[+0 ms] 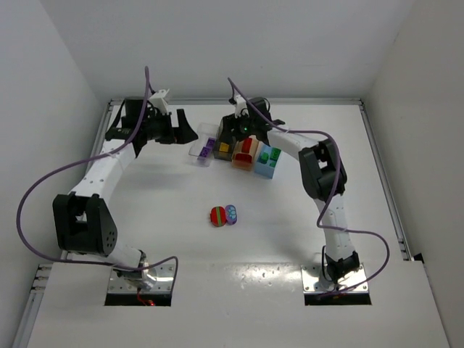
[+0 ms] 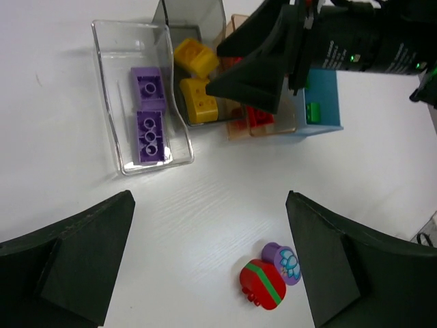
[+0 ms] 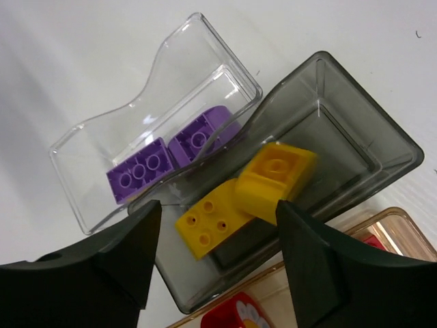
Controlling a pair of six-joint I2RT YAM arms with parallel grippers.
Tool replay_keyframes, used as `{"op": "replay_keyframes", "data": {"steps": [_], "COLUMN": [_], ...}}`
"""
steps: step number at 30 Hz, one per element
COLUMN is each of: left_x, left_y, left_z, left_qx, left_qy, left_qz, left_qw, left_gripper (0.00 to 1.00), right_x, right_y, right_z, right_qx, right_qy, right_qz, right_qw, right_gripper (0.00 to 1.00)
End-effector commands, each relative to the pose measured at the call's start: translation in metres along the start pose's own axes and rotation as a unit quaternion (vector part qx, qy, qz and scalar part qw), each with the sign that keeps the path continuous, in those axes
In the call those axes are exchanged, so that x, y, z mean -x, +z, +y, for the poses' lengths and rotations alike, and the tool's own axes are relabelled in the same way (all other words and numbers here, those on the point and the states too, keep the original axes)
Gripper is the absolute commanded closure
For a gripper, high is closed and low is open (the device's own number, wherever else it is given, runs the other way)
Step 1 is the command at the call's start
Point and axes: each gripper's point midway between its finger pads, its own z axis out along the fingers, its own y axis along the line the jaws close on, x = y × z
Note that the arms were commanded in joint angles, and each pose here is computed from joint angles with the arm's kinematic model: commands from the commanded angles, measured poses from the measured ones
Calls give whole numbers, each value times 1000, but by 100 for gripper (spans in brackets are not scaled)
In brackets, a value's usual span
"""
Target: Sort the legos into containers by color
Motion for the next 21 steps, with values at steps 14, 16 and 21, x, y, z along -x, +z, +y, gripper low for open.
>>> {"op": "replay_keyframes", "data": {"steps": [14,16,21], "left_x": [-155,-183,-220], "left_y": [-31,-28,-23], "left_z": [-79,-84,-88], "left_qx": [-156,-170,-174], "left_qy": [304,345,376], "left_qz": [146,173,210], "left_qw": [928,907,885], "left_gripper": [1,1,0], "right_x": [27,2,-49], "right_y": [-173,-202,-256], "right_z": [53,49,24], "right_qx": [-11,-27,-81], "right_qy": [-119,-132,-125], "right_qz": [-10,10,40], "right_qw": [993,991,988], "right_gripper": [17,17,18]}}
